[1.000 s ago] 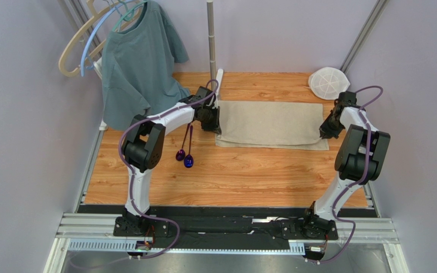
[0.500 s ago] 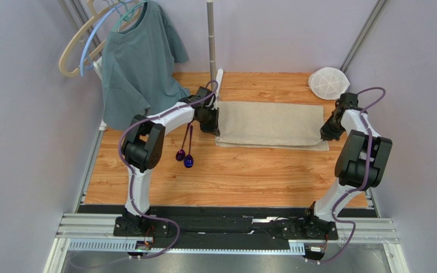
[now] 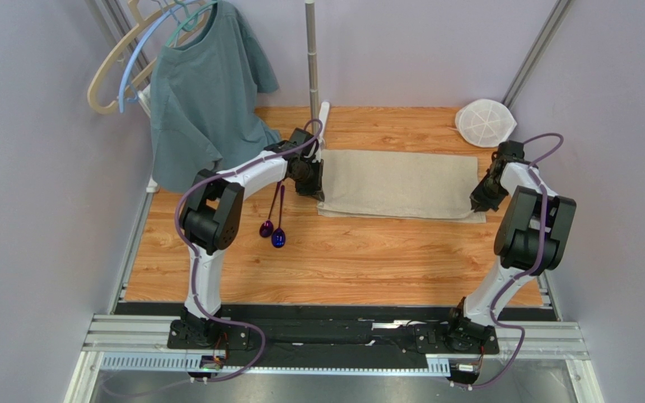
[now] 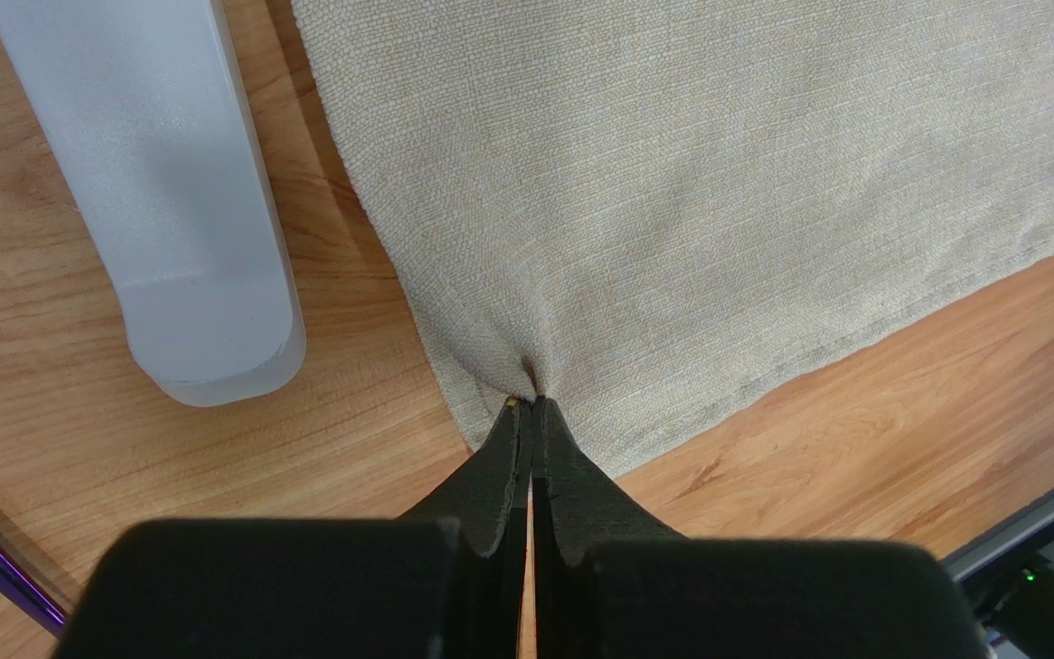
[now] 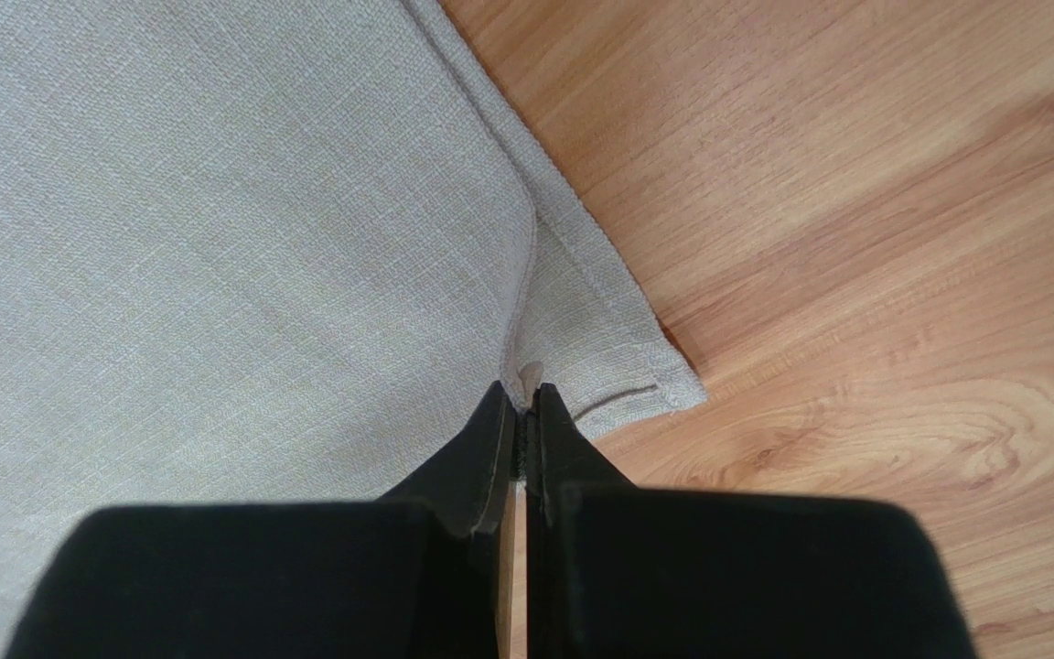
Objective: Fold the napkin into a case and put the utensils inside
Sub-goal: Fold and flatten the napkin at the center of the board.
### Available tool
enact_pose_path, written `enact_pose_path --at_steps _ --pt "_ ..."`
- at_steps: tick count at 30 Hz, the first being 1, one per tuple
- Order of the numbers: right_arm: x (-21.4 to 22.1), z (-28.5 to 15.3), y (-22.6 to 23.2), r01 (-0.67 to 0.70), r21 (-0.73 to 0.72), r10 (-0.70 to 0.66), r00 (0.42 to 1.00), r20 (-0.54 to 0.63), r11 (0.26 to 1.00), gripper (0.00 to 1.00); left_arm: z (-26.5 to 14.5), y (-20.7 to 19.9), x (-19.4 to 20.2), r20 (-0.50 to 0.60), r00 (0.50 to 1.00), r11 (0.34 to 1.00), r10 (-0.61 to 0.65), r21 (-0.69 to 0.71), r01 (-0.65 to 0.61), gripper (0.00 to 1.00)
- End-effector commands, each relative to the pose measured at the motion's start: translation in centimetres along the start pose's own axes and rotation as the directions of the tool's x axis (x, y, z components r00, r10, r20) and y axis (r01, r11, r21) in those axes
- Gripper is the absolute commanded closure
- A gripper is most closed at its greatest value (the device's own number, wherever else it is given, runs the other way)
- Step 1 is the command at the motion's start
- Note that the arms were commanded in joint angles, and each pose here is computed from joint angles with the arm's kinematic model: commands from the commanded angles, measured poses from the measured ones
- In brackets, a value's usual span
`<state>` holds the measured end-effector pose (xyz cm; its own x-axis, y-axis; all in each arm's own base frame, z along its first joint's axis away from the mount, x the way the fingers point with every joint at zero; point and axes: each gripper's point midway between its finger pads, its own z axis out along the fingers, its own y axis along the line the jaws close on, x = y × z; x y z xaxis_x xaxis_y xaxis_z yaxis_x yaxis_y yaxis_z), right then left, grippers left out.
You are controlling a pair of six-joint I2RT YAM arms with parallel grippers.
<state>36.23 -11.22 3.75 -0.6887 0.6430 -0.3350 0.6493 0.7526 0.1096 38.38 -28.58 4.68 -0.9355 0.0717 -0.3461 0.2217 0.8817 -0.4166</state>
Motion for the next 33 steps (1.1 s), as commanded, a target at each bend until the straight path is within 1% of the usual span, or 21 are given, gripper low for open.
enact_pose_path --at_steps 1,5,6,7,8,9,10,11,12,14,16,18,19,20,21,22,24,25,28,31,33 --pt "-2.1 0.2 0.2 0.001 0.004 -0.001 0.998 0.067 1.000 1.00 0.4 0.1 0.1 0.002 1.000 1.000 0.009 -0.009 -0.009 1.00" --pt "-2.3 0.4 0.2 0.003 0.008 -0.004 0.997 0.072 1.000 0.98 0.7 -0.1 -0.2 0.006 1.000 1.000 0.011 -0.001 -0.011 1.00" --pt "-2.3 0.5 0.1 0.002 0.010 -0.003 0.998 0.070 1.000 0.88 0.8 -0.1 -0.1 0.005 1.000 1.000 0.011 -0.002 -0.011 1.00" --pt "-2.4 0.5 0.0 0.002 0.011 -0.003 0.997 0.073 1.000 0.82 0.8 -0.2 -0.1 0.004 1.000 1.000 0.013 0.004 -0.013 0.99" --pt "-2.4 0.4 0.0 0.005 0.013 -0.006 0.997 0.073 1.000 0.76 0.7 -0.5 -0.1 0.003 1.000 1.000 0.018 0.014 -0.018 0.85" --pt "-2.4 -0.2 0.0 0.008 0.010 -0.009 0.996 0.087 1.000 0.64 0.1 -0.9 -0.3 0.016 1.000 0.999 0.027 0.021 -0.027 0.76" --pt "-2.5 -0.7 -0.1 0.013 0.015 -0.014 0.995 0.102 1.000 0.58 -0.4 -1.2 -0.4 0.027 0.999 0.999 0.035 0.019 -0.035 0.66" --pt "-2.7 -1.3 -0.1 0.014 0.017 -0.016 0.992 0.123 1.000 0.52 -1.0 -1.3 -0.6 0.039 0.998 0.999 0.046 0.016 -0.047 0.37" --pt "-2.7 -2.0 0.0 0.017 0.015 -0.019 0.991 0.135 1.000 0.45 -2.6 -2.1 -1.2 0.068 0.996 0.998 0.057 0.027 -0.059 0.31" --pt "-2.5 -3.9 0.7 0.032 -0.006 -0.030 0.986 0.163 0.999 0.43 -4.3 -2.6 -1.3 0.087 0.993 0.997 0.075 0.021 -0.077 0.28" --pt "-2.0 -5.0 1.8 0.036 -0.046 -0.027 0.983 0.183 0.998 0.41 -5.8 -3.6 -1.3 0.119 0.990 0.995 0.082 0.039 -0.087 0.28" --pt "-1.3 -4.9 3.9 0.050 -0.103 -0.031 0.984 0.178 0.993 0.41 -5.1 -4.7 -0.6 0.100 0.993 0.993 0.062 0.098 -0.072 0.35" --pt "-1.0 -4.2 4.8 0.063 -0.121 -0.042 0.984 0.171 0.991 0.42 -4.6 -5.7 -0.5 0.095 0.994 0.989 0.050 0.135 -0.063 0.47" --pt "-0.7 -3.6 5.4 0.071 -0.131 -0.051 0.987 0.150 0.989 0.43 -3.3 -5.8 -0.5 0.066 0.997 0.987 0.038 0.150 -0.048 0.56" --pt "-0.2 -3.4 6.9 0.077 -0.188 -0.055 0.991 0.121 0.979 0.45 -2.7 -6.3 -0.4 0.042 0.999 0.984 0.027 0.173 -0.034 0.63" --pt "-0.4 -2.4 7.5 0.073 -0.207 -0.051 0.993 0.107 0.976 0.49 -2.3 -6.8 -0.4 0.026 1.000 0.980 0.014 0.197 -0.019 0.72" --pt "-0.9 -1.5 7.6 0.070 -0.189 -0.051 0.993 0.107 0.979 0.58 -0.9 -6.7 -1.1 0.033 0.999 0.986 0.027 0.165 -0.032 0.79" --pt "-1.1 -1.1 7.4 0.074 -0.177 -0.055 0.993 0.107 0.981 0.59 -0.6 -6.5 -1.3 0.036 0.999 0.987 0.030 0.156 -0.036 0.82" --pt "-0.9 0.4 6.5 0.058 -0.139 -0.048 0.996 0.077 0.989 0.61 1.0 -5.7 -1.7 0.037 0.999 0.993 0.038 0.111 -0.042 0.83" --pt "0.6 1.3 5.1 0.048 -0.093 -0.045 0.998 0.038 0.994 0.62 2.9 -3.3 0.4 -0.034 0.999 0.999 0.022 0.028 -0.021 0.83" --pt "2.0 1.6 3.3 0.045 -0.023 -0.044 0.999 0.015 0.999 0.62 3.0 -1.5 1.8 -0.065 0.998 0.999 -0.002 -0.047 -0.001 0.83"
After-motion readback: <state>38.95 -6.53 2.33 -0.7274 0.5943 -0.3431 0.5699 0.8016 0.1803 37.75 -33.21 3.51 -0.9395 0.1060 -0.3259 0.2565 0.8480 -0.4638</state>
